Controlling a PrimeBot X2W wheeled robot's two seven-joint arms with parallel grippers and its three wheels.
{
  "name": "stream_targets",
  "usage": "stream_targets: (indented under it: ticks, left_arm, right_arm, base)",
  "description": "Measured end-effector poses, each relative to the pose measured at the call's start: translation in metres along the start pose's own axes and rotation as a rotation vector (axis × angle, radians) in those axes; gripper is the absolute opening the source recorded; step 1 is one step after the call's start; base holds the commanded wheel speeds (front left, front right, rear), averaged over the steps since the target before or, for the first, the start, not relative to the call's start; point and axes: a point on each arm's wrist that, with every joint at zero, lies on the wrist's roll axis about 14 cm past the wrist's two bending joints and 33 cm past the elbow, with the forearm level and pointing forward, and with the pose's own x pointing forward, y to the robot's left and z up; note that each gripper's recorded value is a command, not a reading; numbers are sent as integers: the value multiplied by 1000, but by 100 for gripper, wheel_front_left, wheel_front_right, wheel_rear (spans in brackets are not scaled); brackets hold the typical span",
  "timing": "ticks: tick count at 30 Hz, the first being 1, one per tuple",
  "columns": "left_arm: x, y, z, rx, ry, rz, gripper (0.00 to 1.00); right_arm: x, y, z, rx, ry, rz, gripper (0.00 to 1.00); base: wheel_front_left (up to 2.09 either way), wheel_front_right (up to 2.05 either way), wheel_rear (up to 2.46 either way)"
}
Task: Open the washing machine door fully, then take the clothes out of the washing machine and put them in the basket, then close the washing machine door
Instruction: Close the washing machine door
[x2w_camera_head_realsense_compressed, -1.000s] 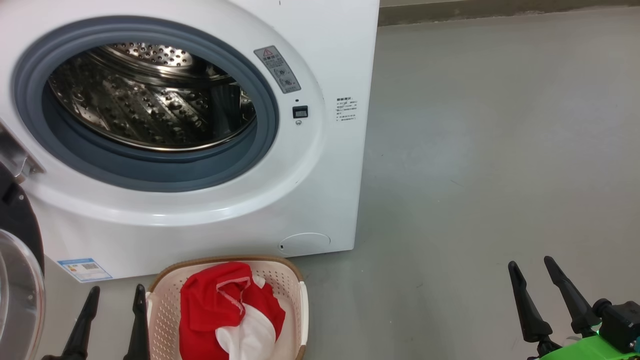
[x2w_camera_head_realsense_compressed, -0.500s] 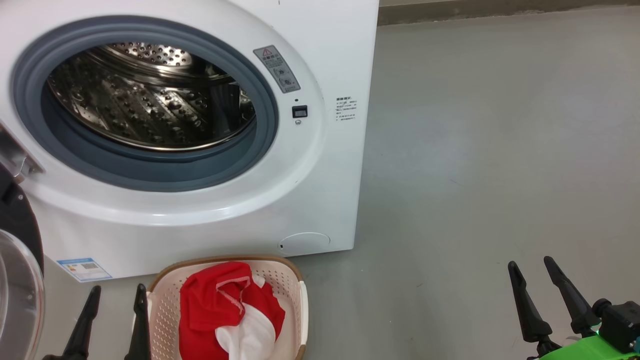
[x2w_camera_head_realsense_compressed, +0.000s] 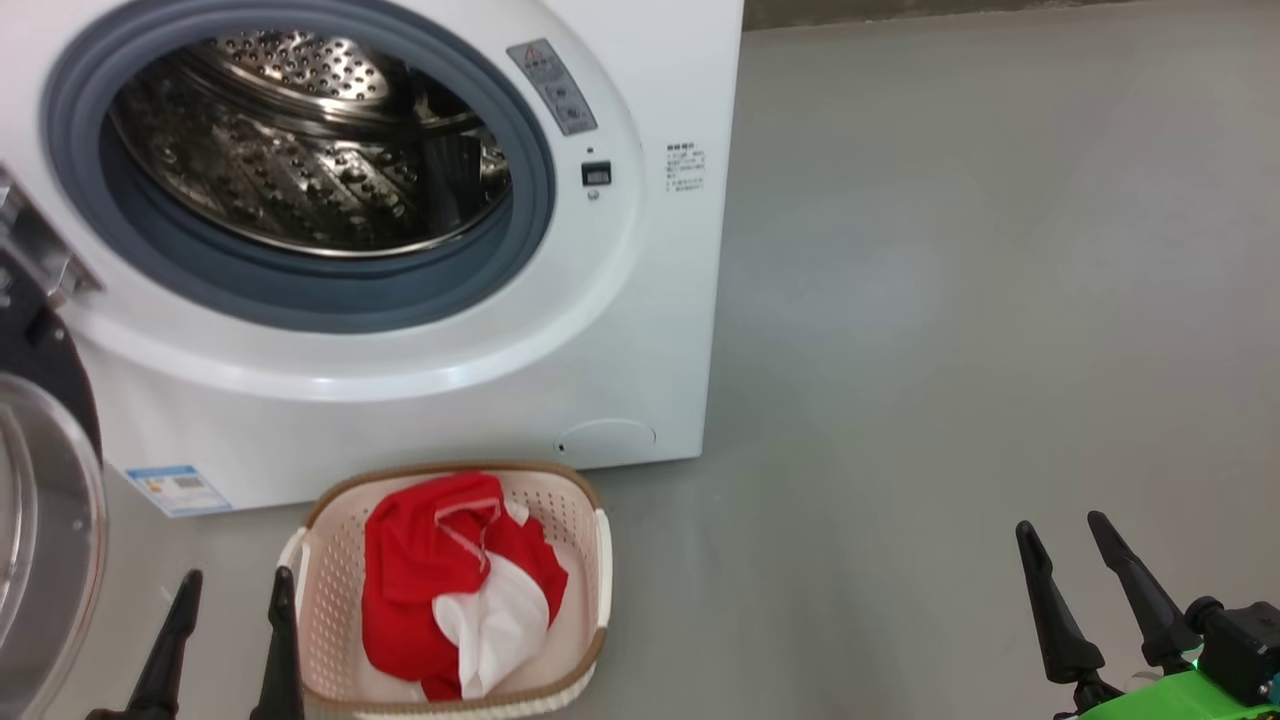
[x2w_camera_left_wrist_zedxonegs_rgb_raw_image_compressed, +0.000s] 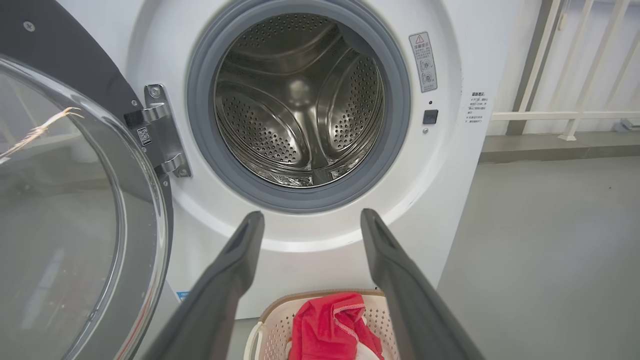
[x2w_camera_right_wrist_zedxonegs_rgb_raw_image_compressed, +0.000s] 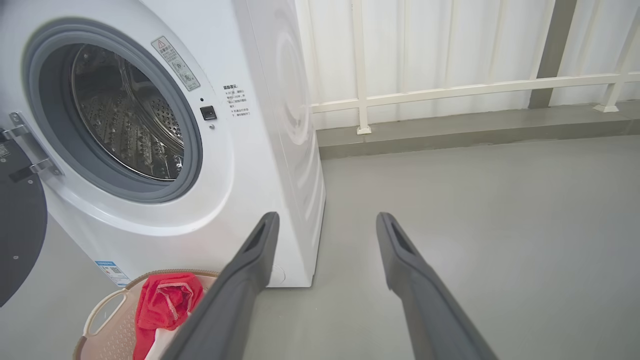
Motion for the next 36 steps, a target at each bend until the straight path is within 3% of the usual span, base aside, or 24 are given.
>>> stream_targets:
  ticks: [12,36]
  left_arm:
    - [-1,1,-1,-7,2,5,100]
    - [-11,13,1,-10,0,51,100]
  right_arm:
    - [1,2,-1,1,1,4,100]
    - [11,15,-3,0,10,52,100]
  base:
    - [-120,118,2]
    - [-2,2,0]
